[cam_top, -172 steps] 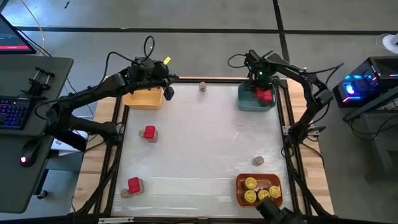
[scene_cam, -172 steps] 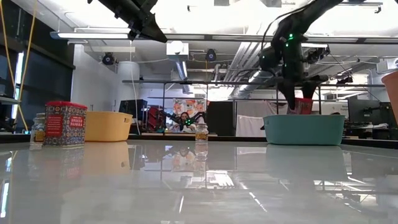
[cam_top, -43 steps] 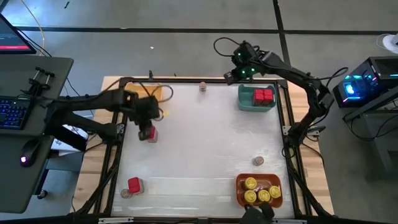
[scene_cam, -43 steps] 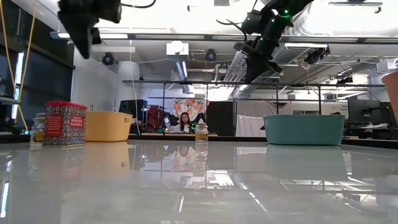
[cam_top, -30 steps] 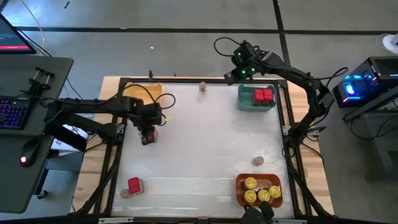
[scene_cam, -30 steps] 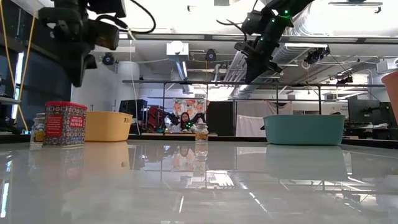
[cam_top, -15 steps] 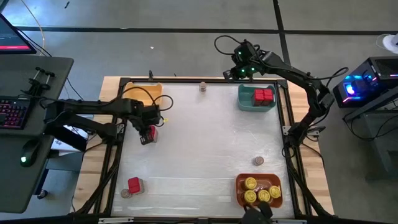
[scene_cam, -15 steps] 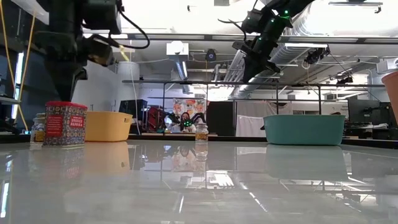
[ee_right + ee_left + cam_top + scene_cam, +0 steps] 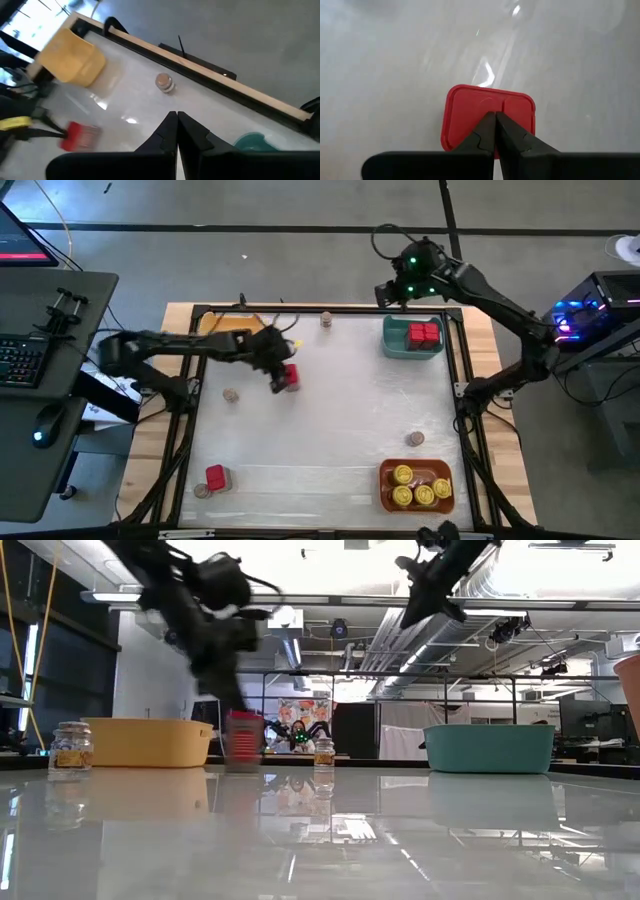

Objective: Sort spices by type
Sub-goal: Put the top red seasoning can into the green bin

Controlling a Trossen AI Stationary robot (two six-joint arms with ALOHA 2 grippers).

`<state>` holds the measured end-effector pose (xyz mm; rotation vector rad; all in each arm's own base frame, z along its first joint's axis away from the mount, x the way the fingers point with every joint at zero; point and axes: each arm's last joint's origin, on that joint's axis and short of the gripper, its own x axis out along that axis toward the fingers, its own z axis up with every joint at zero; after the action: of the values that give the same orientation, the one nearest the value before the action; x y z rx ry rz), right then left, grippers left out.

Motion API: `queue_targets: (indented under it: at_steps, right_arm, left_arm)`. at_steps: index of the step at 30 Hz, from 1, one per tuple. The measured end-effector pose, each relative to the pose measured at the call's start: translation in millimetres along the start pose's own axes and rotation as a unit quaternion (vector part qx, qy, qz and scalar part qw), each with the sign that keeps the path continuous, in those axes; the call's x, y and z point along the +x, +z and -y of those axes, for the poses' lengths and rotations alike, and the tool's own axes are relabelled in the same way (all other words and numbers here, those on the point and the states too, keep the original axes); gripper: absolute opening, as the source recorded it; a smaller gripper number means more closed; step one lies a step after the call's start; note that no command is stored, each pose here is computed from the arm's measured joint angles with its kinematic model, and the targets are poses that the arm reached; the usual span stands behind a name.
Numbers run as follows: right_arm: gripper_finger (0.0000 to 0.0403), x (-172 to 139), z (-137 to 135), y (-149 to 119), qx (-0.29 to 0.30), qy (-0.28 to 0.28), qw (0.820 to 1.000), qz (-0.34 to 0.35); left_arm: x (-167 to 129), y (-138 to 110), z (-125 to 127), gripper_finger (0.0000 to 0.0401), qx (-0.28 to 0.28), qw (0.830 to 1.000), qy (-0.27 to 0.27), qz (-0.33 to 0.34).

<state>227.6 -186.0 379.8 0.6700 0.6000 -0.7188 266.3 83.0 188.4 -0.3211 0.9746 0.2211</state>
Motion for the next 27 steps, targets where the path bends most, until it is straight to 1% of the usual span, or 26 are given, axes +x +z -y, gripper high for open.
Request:
queue_targets:
  at_steps: [5,8,11,13,16,18,20,22,24,27]
  right_arm:
    - [0.0,-18.2,-4.3,-3.4,0.019,0.012,1.0,0.013]
    - [0.0,-23.0,-6.3,-6.4,0.029,0.014,0.999,0.009]
    - [0.0,-23.3,-10.7,-8.8,0.033,0.019,0.999,0.005]
    - [0.0,-23.2,-13.4,-10.5,0.029,0.022,0.999,0.001]
    - [0.0,-23.0,-16.7,-12.0,0.024,0.025,0.999,-0.001]
    - [0.0,-23.0,-17.4,-12.3,0.023,0.026,0.999,-0.001]
    - [0.0,-23.0,-17.2,-12.2,0.023,0.025,0.999,-0.001]
    - [0.0,-23.0,-17.2,-12.2,0.023,0.024,0.999,0.0]
    - [0.0,-23.0,-17.2,-12.2,0.022,0.024,0.999,0.0]
    - [0.0,-23.0,-17.3,-12.1,0.021,0.025,0.999,0.001]
  left_arm:
    - [44.4,42.4,-1.1,0.0,0.058,0.998,-0.014,0.03]
    - [65.2,71.0,0.9,0.0,0.069,0.996,-0.015,0.049]
    - [79.5,99.3,3.2,0.0,0.072,0.995,-0.015,0.067]
    - [82.2,116.2,6.3,0.0,0.078,0.994,-0.016,0.075]
    - [72.9,133.9,5.3,0.0,0.081,0.994,-0.01,0.067]
    - [59.6,145.2,1.6,0.0,0.104,0.991,0.001,0.083]
    - [43.9,155.2,-6.2,0.0,0.142,0.983,0.015,0.114]
    - [38.5,159.3,-18.2,0.0,0.17,0.977,0.027,0.128]
    - [47.0,156.5,-32.4,0.0,0.181,0.976,0.032,0.116]
    - [59.4,153.9,-48.5,0.0,0.177,0.977,0.005,0.117]
